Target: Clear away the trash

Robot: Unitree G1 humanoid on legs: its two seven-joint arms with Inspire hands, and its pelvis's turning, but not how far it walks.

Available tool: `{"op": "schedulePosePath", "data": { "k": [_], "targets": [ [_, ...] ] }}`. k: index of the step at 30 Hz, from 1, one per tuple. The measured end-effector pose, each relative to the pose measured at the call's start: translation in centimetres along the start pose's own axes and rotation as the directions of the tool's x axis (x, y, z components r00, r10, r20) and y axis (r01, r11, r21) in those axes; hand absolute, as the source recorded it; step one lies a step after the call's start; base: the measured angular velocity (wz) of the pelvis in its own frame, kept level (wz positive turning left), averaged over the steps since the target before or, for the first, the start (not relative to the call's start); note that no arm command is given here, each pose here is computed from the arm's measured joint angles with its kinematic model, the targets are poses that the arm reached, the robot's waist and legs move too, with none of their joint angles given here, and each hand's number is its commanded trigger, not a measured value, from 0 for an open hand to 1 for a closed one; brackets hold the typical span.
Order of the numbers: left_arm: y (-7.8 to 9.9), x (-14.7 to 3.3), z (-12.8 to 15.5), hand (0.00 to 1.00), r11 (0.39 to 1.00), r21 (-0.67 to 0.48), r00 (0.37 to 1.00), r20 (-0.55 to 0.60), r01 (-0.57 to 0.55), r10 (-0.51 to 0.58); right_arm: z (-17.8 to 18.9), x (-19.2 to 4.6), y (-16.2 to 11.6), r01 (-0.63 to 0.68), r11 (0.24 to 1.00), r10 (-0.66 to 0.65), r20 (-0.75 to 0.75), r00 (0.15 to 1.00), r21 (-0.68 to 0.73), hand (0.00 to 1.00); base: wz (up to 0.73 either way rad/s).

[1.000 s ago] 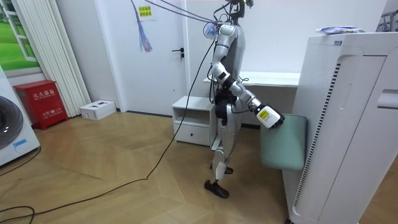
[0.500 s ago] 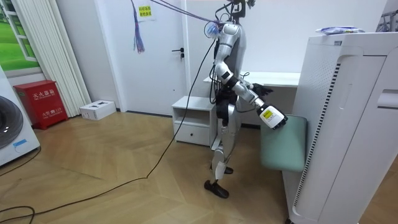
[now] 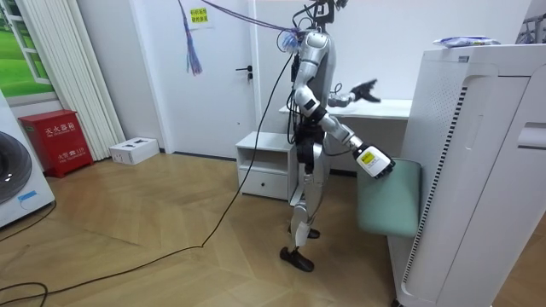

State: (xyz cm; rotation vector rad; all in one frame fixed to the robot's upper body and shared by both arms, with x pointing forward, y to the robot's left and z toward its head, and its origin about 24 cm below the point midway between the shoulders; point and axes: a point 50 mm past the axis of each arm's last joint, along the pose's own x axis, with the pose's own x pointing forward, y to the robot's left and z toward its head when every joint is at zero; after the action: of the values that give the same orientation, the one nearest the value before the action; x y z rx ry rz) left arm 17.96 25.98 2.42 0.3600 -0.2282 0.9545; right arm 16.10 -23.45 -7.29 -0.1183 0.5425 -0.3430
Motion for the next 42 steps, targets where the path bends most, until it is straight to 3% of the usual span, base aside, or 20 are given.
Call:
{"op": "schedulePosePath", "data": {
  "k": [2,5,18,24,30,37,42],
  "targets": [
    [1.4,1.0,0.2,0.00,0.993,-0.002,0.993,0.020,-0.117,0.117,-0.2,-0.1,-0.3,0.010,1.000,-0.010,-0.006,1.000,0.002,1.00,0.00],
    [1.9,1.2,0.1,0.00,0.985,0.001,0.985,0.022,-0.171,0.171,-0.4,-0.2,-0.6,0.021,1.000,-0.021,-0.014,1.000,0.004,1.00,0.00],
    [1.4,1.9,3.1,0.00,0.975,-0.112,0.971,0.123,-0.190,0.203,-0.5,-0.3,-0.9,0.014,1.000,-0.015,-0.014,1.000,-0.011,1.00,0.04],
    [0.2,1.8,5.6,0.00,0.982,-0.157,0.959,0.242,-0.109,0.145,-0.4,-0.3,-0.8,0.007,1.000,-0.007,-0.010,1.000,-0.015,1.00,0.06],
    [-2.4,1.5,8.4,0.00,0.979,-0.187,0.924,0.383,0.085,-0.007,-0.2,-0.2,-0.7,-0.005,1.000,0.005,-0.002,1.000,-0.018,1.00,0.00],
    [-4.2,0.2,11.6,0.00,0.952,-0.115,0.785,0.598,0.285,-0.163,0.5,0.3,-0.3,-0.056,0.998,0.057,0.023,0.998,-0.022,1.00,-0.01],
    [-5.7,-0.8,13.0,0.00,0.920,-0.096,0.713,0.664,0.380,-0.225,0.8,0.4,-0.2,-0.105,0.993,0.107,0.034,0.994,-0.059,1.00,-0.03]
  ]
}}
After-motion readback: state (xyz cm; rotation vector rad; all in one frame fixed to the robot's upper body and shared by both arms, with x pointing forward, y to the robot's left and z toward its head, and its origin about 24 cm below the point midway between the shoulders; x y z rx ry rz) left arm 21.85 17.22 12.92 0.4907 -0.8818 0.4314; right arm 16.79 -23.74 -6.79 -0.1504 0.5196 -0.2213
